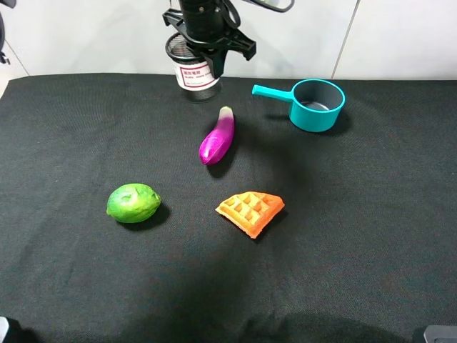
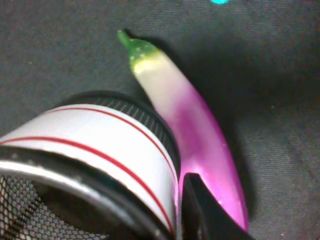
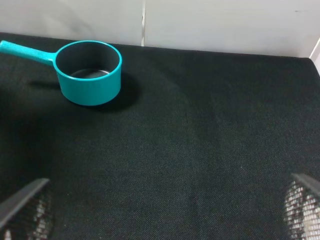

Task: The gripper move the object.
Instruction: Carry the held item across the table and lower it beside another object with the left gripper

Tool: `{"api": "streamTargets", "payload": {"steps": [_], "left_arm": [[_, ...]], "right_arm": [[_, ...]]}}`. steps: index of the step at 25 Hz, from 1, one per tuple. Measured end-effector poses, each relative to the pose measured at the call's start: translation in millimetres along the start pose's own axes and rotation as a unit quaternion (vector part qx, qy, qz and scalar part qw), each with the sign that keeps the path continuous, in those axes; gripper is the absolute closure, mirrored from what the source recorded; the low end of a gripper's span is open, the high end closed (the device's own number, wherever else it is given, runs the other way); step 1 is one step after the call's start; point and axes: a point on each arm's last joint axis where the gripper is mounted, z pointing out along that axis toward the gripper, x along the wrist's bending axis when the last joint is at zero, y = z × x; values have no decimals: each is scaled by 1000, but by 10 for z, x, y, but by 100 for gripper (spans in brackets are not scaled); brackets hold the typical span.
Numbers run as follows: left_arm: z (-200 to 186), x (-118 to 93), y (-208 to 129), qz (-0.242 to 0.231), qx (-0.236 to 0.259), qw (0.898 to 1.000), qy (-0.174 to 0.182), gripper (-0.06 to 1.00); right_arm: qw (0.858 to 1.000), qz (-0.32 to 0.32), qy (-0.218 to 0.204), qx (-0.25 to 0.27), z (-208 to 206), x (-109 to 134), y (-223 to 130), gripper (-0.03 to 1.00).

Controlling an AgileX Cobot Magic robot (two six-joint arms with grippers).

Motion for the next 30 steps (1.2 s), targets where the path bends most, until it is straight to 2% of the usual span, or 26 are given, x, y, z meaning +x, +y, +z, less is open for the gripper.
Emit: {"api": "streamTargets", "payload": {"steps": [5, 15, 30], "left_arm": [[-12, -229, 8, 23, -1, 1000, -6, 83], [-55, -814, -19, 81, -5, 996, -20, 83], [-123, -1462, -132, 142, -9, 989, -37, 83]], "right_arm": [[1000, 0, 0, 0, 0, 0, 0, 27], [1000, 0, 0, 0, 0, 0, 0, 27], [1000, 0, 0, 0, 0, 0, 0, 27]]}}
